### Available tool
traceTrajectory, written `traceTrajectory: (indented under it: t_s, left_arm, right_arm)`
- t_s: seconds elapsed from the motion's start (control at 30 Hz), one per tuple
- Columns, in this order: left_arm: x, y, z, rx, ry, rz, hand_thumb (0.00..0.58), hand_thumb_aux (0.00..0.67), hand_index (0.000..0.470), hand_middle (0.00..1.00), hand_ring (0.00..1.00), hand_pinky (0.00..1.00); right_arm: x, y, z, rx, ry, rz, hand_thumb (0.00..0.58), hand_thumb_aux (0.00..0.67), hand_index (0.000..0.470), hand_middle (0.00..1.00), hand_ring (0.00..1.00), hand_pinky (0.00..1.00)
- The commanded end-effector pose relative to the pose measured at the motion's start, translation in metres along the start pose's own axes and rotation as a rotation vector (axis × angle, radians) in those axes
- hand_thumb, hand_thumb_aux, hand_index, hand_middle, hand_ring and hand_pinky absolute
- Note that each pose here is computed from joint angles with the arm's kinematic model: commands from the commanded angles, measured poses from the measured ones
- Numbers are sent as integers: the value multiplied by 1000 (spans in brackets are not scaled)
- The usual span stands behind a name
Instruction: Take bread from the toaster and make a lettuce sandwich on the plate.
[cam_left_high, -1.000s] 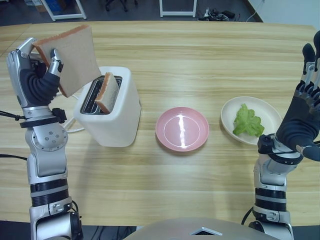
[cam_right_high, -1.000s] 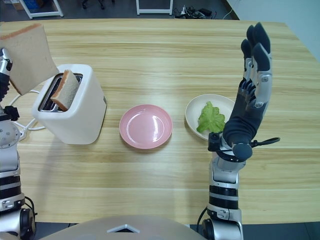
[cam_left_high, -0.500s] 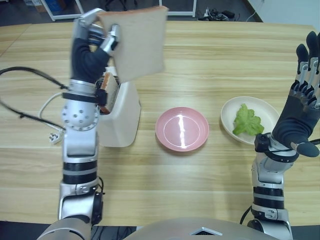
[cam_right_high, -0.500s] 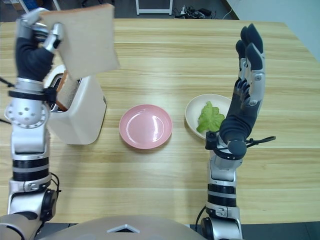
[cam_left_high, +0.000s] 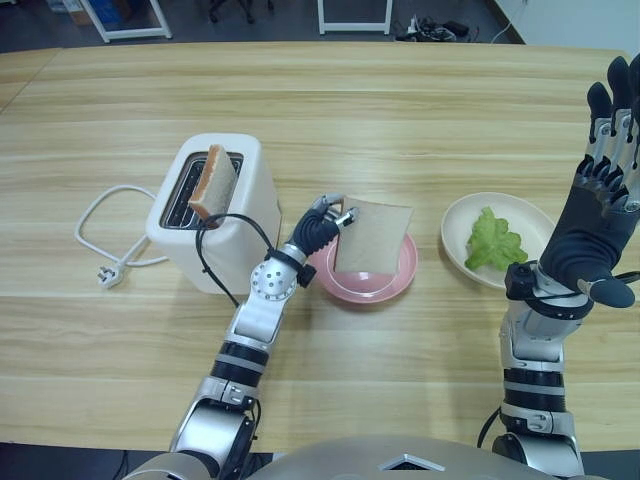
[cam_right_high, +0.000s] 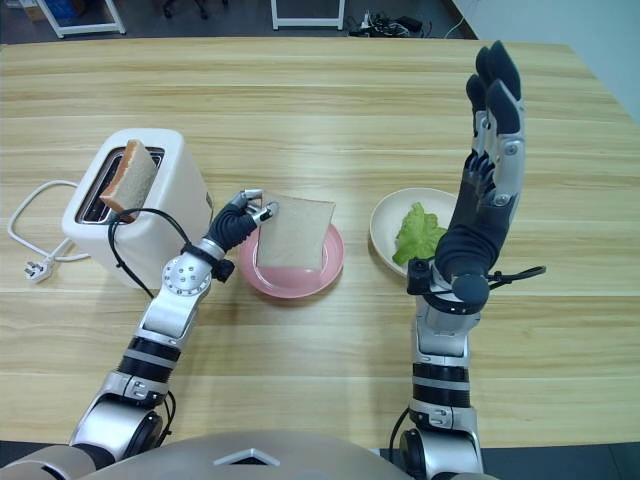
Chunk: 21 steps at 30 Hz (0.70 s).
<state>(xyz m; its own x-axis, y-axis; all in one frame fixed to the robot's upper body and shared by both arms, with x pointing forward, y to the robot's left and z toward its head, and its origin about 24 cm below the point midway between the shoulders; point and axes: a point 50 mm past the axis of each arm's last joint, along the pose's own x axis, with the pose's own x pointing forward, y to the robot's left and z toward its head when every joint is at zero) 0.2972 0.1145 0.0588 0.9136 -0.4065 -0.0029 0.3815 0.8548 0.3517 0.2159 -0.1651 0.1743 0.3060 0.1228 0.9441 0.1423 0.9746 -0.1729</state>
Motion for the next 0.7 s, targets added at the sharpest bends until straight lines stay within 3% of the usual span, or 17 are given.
traceTrajectory:
  t_s: [0.03, 0.23, 0.27, 0.3, 0.33, 0.7]
  left_arm:
    - [-3, -1, -22, 53, 72, 18, 580, 670, 470, 1000, 1000, 1000]
    - [-1, -1, -33, 205, 63, 24, 580, 670, 470, 1000, 1000, 1000]
    - [-1, -2, -33, 253, 51, 10, 580, 670, 470, 537, 537, 537]
    - [-1, -3, -33, 292, 37, 11, 366, 263, 184, 0, 0, 0]
    - [-1, -3, -32, 333, 22, 11, 0, 0, 0, 0, 0, 0]
    - [3, 14, 9, 725, -273, 273, 0, 0, 0, 0, 0, 0]
  right_arm:
    - [1, 3, -1, 5, -3, 3, 0, 0, 0, 0, 0, 0]
    - [1, 2, -1, 8, -5, 8, 0, 0, 0, 0, 0, 0]
    - [2, 2, -1, 7, -6, 9, 0, 0, 0, 0, 0, 0]
    - [2, 2, 0, 7, -7, 10, 0, 0, 0, 0, 0, 0]
    - [1, 2, 0, 7, -8, 10, 0, 0, 0, 0, 0, 0]
    - [1, 3, 3, 19, -23, 15, 0, 0, 0, 0, 0, 0]
